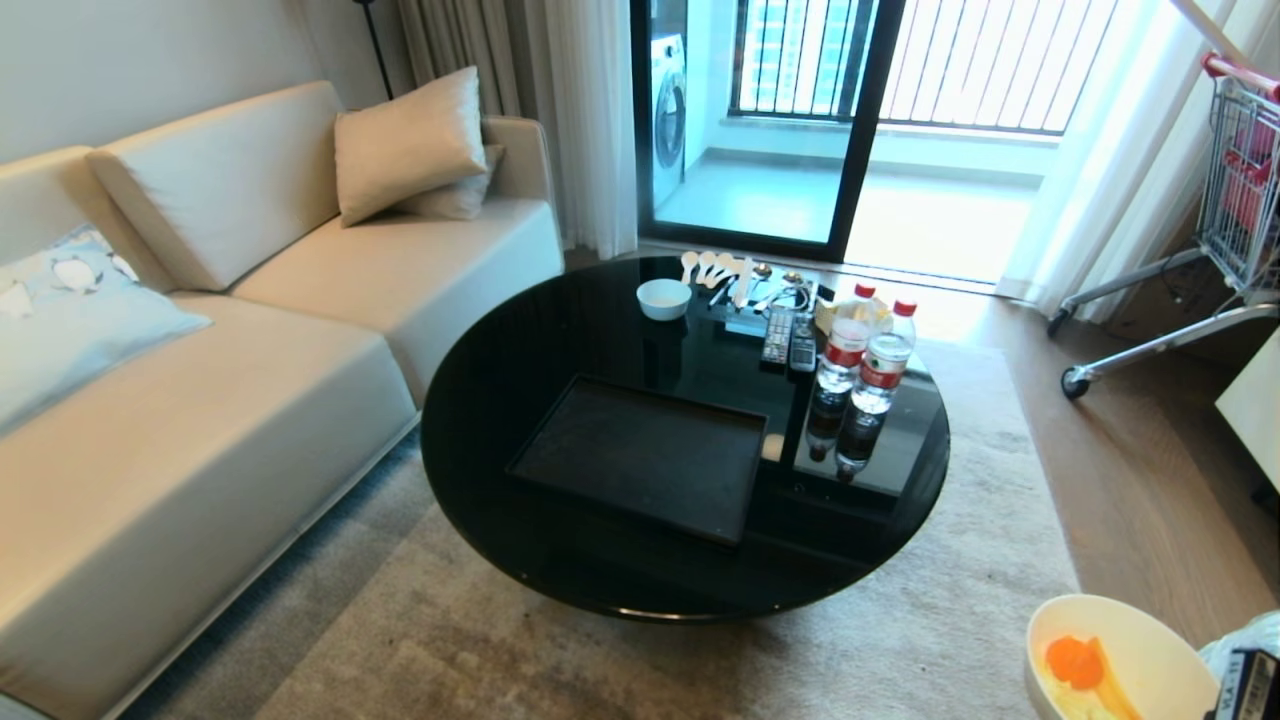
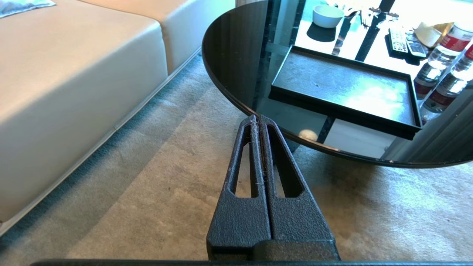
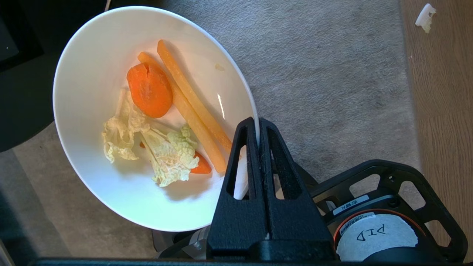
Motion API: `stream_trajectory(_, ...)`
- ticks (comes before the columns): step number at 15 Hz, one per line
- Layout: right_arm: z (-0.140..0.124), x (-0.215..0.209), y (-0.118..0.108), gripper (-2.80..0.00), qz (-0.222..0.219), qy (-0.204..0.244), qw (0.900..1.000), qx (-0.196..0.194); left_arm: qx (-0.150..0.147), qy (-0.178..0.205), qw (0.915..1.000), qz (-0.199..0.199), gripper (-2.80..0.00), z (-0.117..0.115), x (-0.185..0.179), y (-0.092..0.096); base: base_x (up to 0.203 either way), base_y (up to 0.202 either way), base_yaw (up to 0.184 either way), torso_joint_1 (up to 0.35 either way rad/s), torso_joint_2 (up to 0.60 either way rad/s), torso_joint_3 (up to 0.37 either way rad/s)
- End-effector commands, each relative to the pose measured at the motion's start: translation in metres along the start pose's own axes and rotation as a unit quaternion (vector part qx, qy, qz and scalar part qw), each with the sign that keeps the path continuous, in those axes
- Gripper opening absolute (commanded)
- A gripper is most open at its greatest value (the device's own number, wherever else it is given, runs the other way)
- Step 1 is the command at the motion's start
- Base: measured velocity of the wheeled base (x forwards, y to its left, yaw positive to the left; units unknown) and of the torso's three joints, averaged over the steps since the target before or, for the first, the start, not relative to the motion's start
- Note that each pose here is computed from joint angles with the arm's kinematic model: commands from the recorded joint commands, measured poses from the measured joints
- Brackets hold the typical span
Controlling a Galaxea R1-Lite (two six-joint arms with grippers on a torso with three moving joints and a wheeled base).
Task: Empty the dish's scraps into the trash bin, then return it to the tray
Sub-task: Move the bowl over the trash can
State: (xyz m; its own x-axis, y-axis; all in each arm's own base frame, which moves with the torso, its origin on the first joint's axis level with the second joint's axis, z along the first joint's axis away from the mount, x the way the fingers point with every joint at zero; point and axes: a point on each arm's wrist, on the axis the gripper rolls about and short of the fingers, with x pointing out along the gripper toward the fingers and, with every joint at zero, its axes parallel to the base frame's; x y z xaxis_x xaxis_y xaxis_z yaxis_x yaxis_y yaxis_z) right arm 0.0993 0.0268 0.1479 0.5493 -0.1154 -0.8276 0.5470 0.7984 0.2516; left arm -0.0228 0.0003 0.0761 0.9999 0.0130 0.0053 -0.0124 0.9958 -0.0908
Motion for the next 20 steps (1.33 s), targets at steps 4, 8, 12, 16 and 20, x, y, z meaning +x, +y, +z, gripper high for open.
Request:
stream_trajectory(4, 0.0002, -0.0011, -0.0003, -2.8, 0.002, -0.002, 1.0, 0.005, -0.001, 0.0, 1.0, 0.0, -2.8, 0.0, 0.0, 0.0, 0.0, 0.0, 0.0, 0.0, 0.0, 0.0)
stream_trajectory(8, 0.0004, 0.0009, 0.0013, -2.8, 0.005, -0.002, 1.0, 0.006, -0.001, 0.0, 1.0, 0.0, -2.8, 0.0, 0.0, 0.0, 0.0, 0.0, 0.0, 0.0, 0.0, 0.0)
stream_trajectory(12, 0.0033, 0.004, 0.007, -2.8, 0.011, -0.005, 1.0, 0.007, -0.001, 0.0, 1.0, 0.0, -2.8, 0.0, 0.0, 0.0, 0.0, 0.0, 0.0, 0.0, 0.0, 0.0)
stream_trajectory(16, 0.0029, 0.0055, 0.0074, -2.8, 0.008, -0.001, 1.0, 0.005, -0.001, 0.0, 1.0, 0.0, -2.8, 0.0, 0.0, 0.0, 0.0, 0.0, 0.0, 0.0, 0.0, 0.0)
stream_trajectory(20, 0.0036, 0.0051, 0.0077, -2.8, 0.008, -0.002, 1.0, 0.006, -0.001, 0.0, 1.0, 0.0, -2.8, 0.0, 0.0, 0.0, 0.0, 0.008, -0.134, -0.002, 0.0, 0.002)
